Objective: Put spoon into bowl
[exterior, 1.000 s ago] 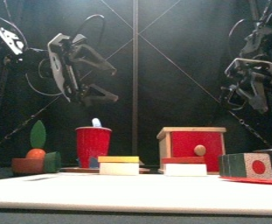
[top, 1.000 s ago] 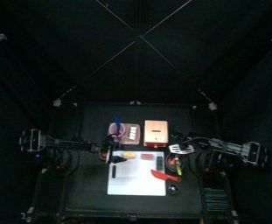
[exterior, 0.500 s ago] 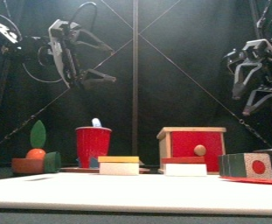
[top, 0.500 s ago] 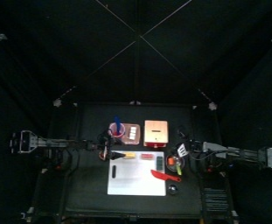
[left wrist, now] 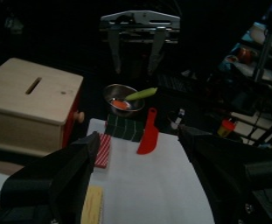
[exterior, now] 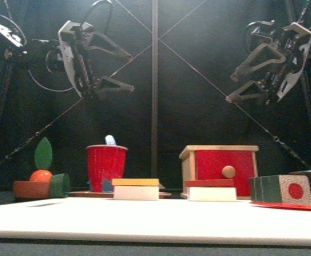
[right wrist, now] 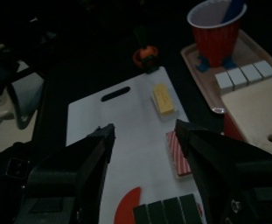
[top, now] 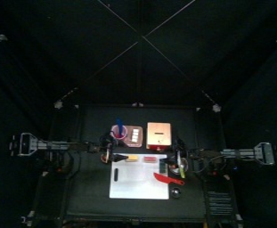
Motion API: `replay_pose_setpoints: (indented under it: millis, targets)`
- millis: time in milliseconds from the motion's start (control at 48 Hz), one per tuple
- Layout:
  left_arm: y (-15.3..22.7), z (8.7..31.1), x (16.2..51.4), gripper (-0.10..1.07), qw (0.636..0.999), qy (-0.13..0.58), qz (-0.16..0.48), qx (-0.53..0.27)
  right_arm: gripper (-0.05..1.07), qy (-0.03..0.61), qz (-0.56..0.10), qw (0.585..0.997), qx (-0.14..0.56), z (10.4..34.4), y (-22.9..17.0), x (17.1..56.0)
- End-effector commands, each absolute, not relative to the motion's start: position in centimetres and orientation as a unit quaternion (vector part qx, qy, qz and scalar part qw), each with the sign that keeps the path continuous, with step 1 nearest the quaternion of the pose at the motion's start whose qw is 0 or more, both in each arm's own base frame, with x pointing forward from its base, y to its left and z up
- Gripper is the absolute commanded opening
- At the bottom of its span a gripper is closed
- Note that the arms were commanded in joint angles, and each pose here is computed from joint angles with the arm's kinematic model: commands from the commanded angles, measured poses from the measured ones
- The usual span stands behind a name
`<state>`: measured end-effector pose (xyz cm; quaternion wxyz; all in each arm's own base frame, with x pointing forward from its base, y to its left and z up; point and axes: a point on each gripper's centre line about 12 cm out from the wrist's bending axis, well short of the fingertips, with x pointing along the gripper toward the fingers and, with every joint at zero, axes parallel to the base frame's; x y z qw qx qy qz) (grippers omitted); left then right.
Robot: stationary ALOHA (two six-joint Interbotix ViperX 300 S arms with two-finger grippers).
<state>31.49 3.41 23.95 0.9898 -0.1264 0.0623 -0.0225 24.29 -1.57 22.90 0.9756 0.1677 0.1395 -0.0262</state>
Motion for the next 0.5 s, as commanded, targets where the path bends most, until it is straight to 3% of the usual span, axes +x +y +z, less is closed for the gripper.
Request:
replay_pose_setpoints:
  millis: [0, 479]
  targets:
    - [3.2, 24.8, 31.4, 1.02, 0.993, 0.046, -0.034, -0.106, 0.91, 0.123, -0.007, 0.981, 0.150, 23.5, -1.3, 24.7]
    - [3.9, 24.8, 31.4, 1.02, 0.993, 0.042, -0.011, -0.113, 0.91, 0.150, -0.012, 0.980, 0.127, 22.2, -1.6, 24.3]
